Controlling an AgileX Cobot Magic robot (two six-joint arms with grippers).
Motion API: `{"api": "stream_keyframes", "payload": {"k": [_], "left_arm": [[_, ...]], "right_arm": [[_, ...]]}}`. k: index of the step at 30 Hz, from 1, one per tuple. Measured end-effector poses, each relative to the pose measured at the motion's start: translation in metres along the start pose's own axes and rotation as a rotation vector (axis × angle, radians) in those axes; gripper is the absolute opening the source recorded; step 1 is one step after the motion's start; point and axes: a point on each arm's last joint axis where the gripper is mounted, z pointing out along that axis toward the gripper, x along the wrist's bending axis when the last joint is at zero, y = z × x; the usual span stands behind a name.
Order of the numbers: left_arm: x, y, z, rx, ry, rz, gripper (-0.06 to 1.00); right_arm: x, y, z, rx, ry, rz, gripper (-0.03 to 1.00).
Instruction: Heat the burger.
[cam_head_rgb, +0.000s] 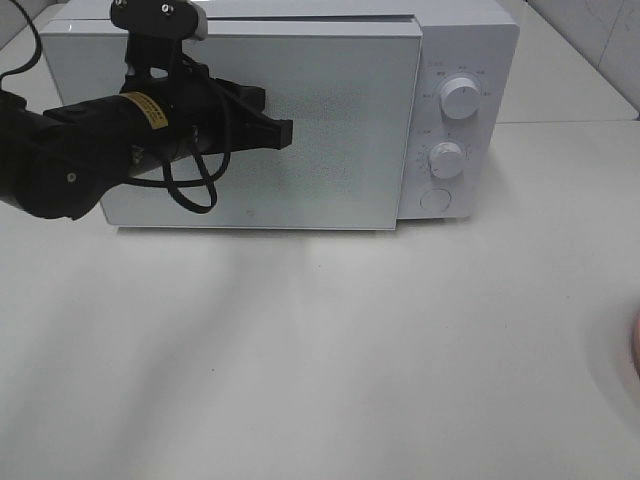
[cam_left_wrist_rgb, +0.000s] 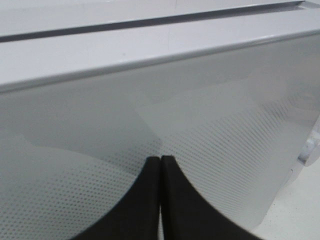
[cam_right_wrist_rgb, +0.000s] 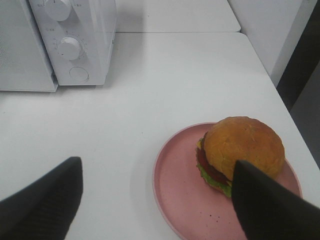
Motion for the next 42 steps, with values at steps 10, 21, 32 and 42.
{"api": "stream_keyframes", "payload": {"k": [10,21,32,42], "left_arm": [[-0.016,0.003,0.015,-0.006,-0.039,0.010,0.00],[-0.031,0.006,0.037,-0.009,-0.078,0.060,0.00],[-0.049,0.016,0.047,-0.002,-0.110,0.060,0.00],[-0.073,0.017,0.038,0.124,-0.142,0.023,0.04]], "right_arm": [[0.000,0.000,0.000,0.000,0.000,0.000,0.74],[0.000,0.000,0.000,0.000,0.000,0.000,0.74],[0.000,0.000,0.000,0.000,0.000,0.000,0.74],[0.000,0.000,0.000,0.000,0.000,0.000,0.74]]}}
